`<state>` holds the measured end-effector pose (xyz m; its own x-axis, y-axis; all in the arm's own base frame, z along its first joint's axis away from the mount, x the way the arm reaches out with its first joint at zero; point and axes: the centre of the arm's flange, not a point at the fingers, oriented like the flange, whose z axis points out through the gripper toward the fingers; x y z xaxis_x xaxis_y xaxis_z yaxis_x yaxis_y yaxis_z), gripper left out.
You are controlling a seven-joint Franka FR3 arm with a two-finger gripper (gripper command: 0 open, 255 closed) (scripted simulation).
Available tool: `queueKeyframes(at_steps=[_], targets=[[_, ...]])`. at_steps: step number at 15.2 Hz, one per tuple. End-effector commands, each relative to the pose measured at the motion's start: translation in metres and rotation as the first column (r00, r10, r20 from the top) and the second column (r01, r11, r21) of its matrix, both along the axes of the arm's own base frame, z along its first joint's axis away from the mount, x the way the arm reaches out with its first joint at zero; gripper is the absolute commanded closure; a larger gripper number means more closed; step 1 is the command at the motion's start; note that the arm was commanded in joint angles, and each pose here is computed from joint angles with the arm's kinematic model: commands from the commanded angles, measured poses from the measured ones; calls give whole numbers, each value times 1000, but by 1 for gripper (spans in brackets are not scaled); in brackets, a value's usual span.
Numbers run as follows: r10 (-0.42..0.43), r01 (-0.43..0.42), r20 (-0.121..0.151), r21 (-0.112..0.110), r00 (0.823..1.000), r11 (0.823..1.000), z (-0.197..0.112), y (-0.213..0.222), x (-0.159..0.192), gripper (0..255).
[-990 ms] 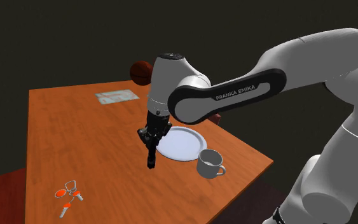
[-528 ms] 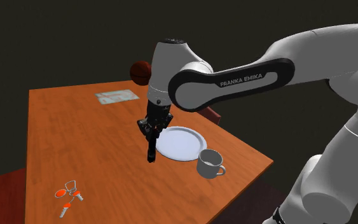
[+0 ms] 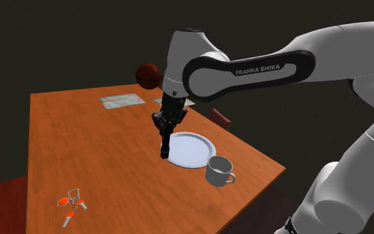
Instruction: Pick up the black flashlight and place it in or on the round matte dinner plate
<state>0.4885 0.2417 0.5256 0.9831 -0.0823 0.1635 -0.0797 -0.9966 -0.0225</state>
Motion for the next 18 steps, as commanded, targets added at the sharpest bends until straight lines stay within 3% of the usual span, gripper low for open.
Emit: queueKeyframes(at_steps=[1,14,18], targets=[[1,-1,0,0,1000,1000,8,-28,6,255],[1,-1,0,0,1000,1000,42,-194,38,255],[1,-1,0,0,1000,1000,21,-194,38,255]])
